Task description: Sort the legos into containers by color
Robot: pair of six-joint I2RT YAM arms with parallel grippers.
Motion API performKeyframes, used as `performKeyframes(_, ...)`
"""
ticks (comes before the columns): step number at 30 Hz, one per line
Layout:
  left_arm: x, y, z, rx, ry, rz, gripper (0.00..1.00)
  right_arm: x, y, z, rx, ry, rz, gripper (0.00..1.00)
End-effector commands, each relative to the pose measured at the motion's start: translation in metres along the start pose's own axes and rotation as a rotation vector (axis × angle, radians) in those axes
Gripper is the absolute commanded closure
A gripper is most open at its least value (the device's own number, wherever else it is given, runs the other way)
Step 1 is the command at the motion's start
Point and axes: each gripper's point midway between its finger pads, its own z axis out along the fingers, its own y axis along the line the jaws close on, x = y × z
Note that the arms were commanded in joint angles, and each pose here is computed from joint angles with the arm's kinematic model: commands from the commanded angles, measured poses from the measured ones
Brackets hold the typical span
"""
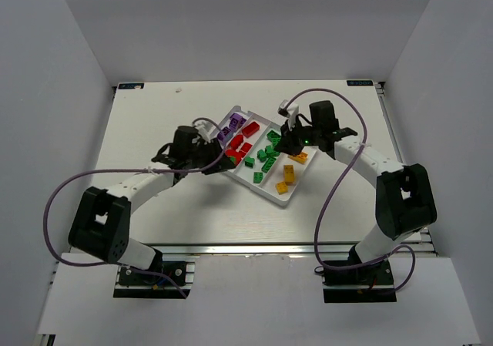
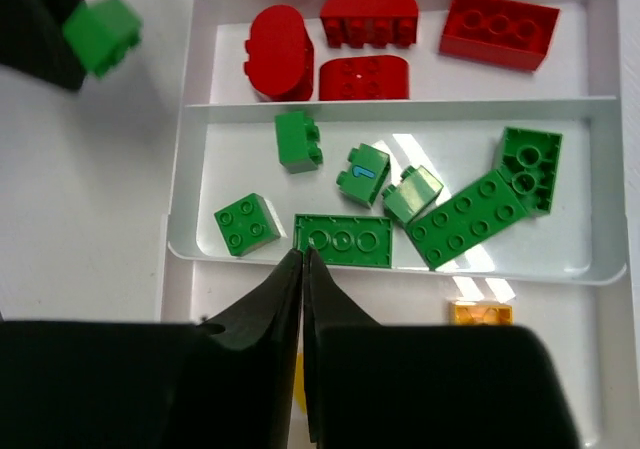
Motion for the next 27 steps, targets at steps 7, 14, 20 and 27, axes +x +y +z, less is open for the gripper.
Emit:
performKeyframes(7,0.026,-0.037,0.056,0.000,0.095,0.063,0.66,-0.027,-0.011,-0.023,0.056,-0.078,0.003,0.88)
performKeyframes(14,0.029,-0.033,0.076,-0.090,0.096,0.086,0.39,-0.022,-0.014,-0.033,0.073,-0.079,0.020,0.82)
performKeyframes(20,0.010,-0.043,0.063,-0.107,0.034,0.100,0.31,-0.019,-0.008,-0.034,0.045,-0.077,0.012,0.68)
performKeyframes(27,-0.042,-0.024,-0.008,-0.335,-0.251,0.039,0.65,-0.021,0.016,-0.037,-0.114,-0.088,-0.157,0.11)
